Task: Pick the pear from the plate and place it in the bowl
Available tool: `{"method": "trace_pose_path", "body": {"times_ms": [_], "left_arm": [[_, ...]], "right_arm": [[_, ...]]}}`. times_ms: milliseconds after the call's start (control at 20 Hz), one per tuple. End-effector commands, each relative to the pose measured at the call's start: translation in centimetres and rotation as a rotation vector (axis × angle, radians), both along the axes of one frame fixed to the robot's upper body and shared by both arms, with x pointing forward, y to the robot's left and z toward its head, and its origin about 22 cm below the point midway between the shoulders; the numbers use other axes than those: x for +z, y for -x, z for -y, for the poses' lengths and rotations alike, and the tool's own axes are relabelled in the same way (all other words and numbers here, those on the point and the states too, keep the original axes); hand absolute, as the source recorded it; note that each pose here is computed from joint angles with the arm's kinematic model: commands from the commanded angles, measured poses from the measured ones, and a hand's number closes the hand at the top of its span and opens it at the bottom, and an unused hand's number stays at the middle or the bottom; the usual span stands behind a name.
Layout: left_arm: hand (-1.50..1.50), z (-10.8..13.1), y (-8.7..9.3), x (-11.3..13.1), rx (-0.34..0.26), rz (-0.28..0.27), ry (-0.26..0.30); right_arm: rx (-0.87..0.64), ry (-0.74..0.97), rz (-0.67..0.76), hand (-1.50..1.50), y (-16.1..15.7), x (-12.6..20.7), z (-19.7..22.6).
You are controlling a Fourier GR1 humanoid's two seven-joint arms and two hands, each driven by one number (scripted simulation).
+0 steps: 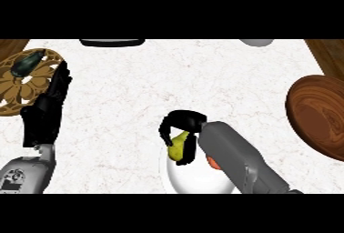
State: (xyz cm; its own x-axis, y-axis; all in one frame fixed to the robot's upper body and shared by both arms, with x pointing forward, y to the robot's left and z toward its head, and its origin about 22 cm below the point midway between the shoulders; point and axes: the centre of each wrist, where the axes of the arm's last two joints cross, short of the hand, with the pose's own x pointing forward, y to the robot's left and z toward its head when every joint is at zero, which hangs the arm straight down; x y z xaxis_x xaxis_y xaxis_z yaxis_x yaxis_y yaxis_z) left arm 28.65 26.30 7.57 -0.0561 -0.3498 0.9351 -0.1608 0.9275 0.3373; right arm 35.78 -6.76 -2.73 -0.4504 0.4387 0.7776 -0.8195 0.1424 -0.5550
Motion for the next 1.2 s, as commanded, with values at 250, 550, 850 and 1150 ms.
{"method": "trace_pose_path", "body": {"times_ms": [250,550,850,1150], "left_arm": [[0.00,-2.1,0.4,-0.3,0.059,-0.029,-0.013],[0.00,-2.4,0.8,-1.5,0.075,-0.056,0.002],[0.00,-2.7,0.9,-0.1,0.083,-0.026,-0.018],[0.00,-3.1,1.7,-0.8,0.080,-0.042,-0.014]], "right_arm": [[-0.811,0.162,0.160,1.50,-1.7,1.9,0.8],[-1.091,-0.085,0.333,1.50,-2.1,9.1,-2.8],[-1.302,-0.027,0.449,1.50,-0.8,9.5,-3.3],[-1.500,-0.047,0.513,1.50,-0.1,12.5,0.1]]}}
